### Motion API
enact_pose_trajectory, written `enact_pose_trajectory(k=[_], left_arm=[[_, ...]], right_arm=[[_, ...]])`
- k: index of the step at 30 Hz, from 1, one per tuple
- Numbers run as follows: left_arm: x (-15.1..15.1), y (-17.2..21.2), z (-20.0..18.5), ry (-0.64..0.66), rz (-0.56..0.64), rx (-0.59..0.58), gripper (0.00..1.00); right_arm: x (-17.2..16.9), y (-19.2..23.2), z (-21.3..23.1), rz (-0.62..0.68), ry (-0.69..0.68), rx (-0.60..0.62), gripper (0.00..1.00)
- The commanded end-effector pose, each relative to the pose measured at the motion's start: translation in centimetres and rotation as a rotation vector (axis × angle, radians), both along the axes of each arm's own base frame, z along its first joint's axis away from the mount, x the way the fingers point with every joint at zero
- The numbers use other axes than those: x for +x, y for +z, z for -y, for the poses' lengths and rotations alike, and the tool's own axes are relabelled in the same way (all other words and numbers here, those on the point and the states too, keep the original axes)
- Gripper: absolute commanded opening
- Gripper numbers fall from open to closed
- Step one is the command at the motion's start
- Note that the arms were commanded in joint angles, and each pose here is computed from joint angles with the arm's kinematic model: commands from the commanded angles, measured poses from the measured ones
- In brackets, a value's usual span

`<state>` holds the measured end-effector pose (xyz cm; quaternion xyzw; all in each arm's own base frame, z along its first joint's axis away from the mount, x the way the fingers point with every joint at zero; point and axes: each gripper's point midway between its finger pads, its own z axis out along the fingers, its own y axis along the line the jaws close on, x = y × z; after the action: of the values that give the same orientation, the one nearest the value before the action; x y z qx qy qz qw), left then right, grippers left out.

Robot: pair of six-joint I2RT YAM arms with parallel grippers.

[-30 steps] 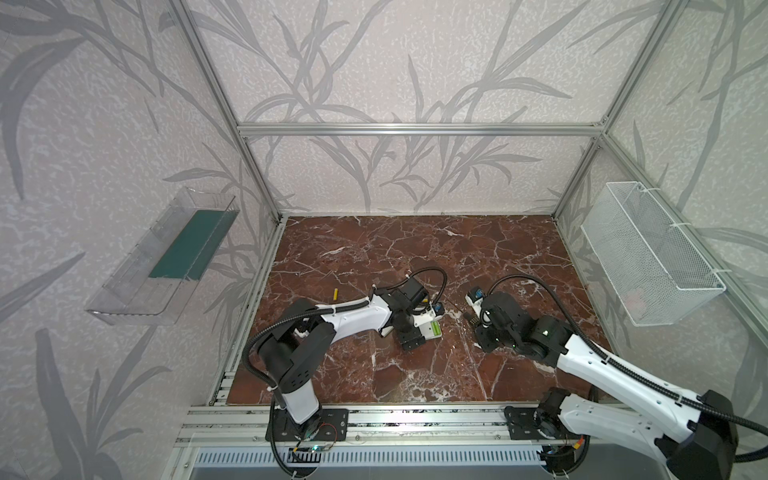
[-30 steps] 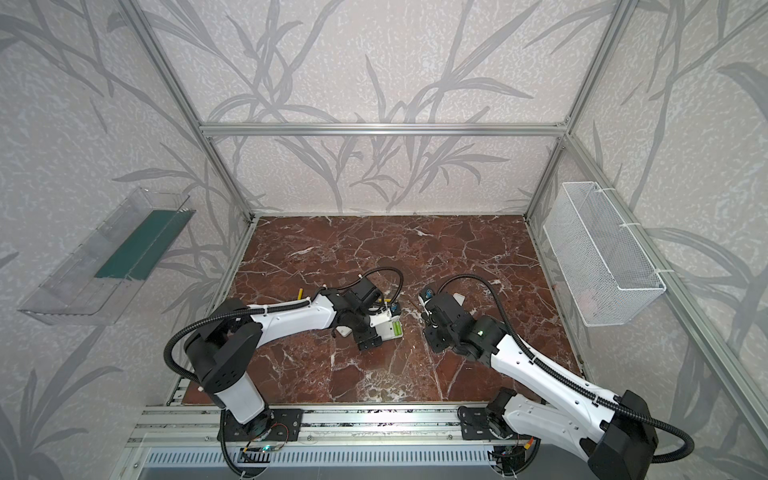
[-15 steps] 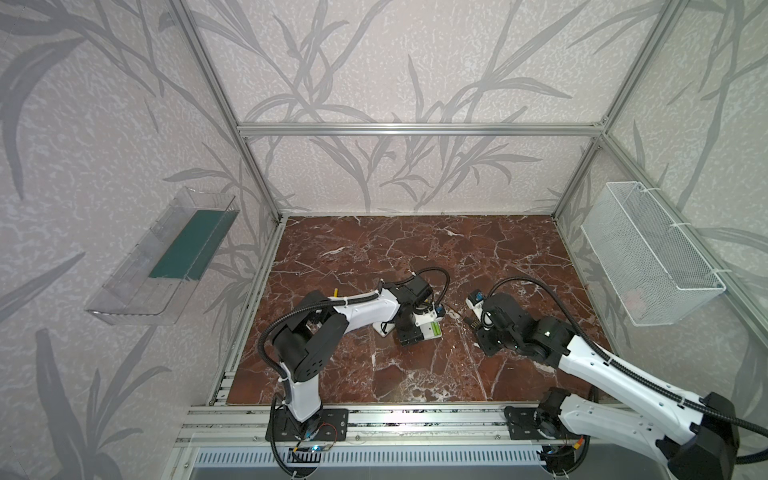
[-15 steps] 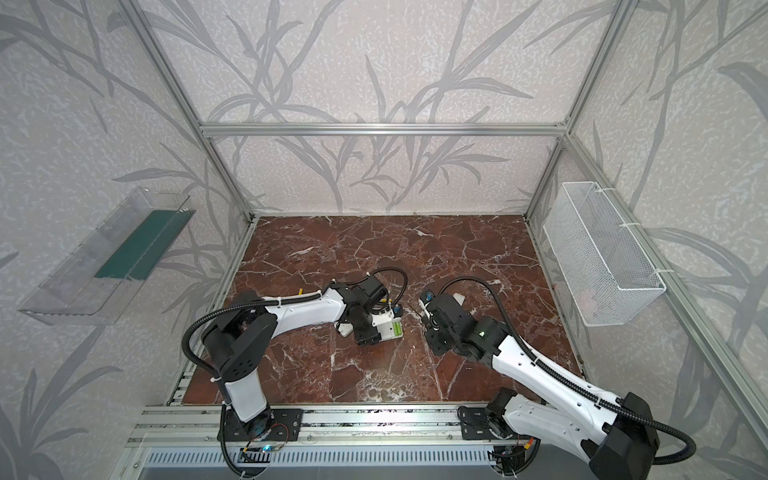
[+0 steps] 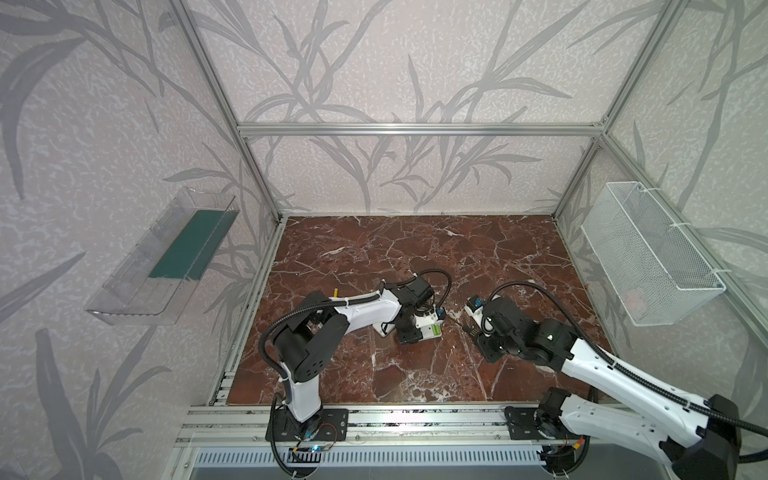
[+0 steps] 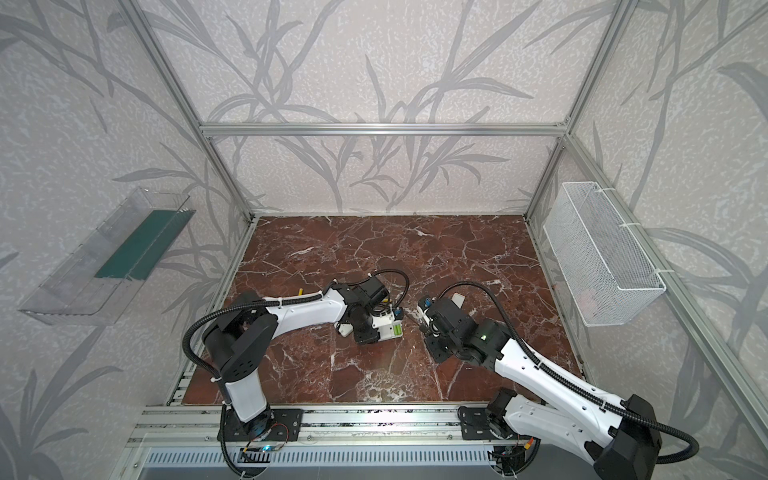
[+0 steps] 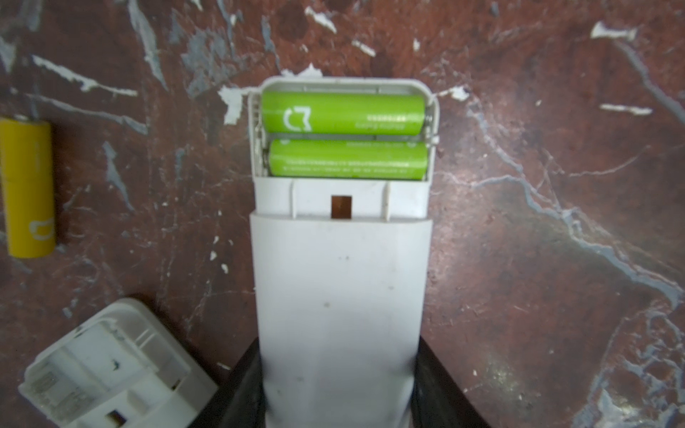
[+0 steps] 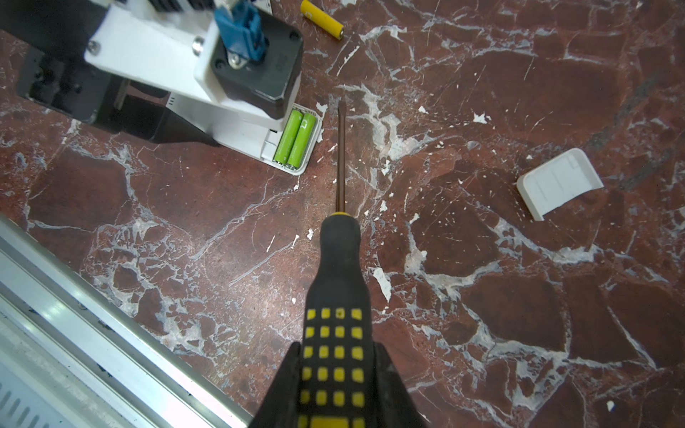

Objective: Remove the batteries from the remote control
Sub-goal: 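Grasp the battery remote with the left gripper while the right brings the screwdriver, then insert the screwdriver tip beside the nearer green battery with the right gripper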

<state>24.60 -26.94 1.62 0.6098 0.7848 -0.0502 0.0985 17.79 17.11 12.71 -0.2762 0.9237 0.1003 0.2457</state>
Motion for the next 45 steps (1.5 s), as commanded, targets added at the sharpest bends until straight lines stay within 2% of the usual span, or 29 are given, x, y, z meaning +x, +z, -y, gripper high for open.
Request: enact_pose_trajectory(k=[1, 16, 31, 45], left_arm=[[-1.1, -1.5, -2.0, -0.021, -0.031, 0.088, 0.49], [-0.8, -1.3, -3.2, -0.031, -0.049, 0.098, 0.49], [-0.3, -1.5, -3.8, -0.016, -0.056, 0.096, 0.49], [-0.2, -1.8, -3.8, -0.002, -0.056, 0.099, 0.49]], right_arm=[[-0.5, 1.1, -0.3, 0.002, 0.002, 0.015, 0.00], [-2.3, 0.7, -1.3, -0.006, 0.030, 0.002, 0.00], [-3.6, 0.3, -2.9, -0.008, 0.116, -0.042, 0.00], [-3.9, -0.6, -3.4, -0.024, 0.095, -0.023, 0.00]])
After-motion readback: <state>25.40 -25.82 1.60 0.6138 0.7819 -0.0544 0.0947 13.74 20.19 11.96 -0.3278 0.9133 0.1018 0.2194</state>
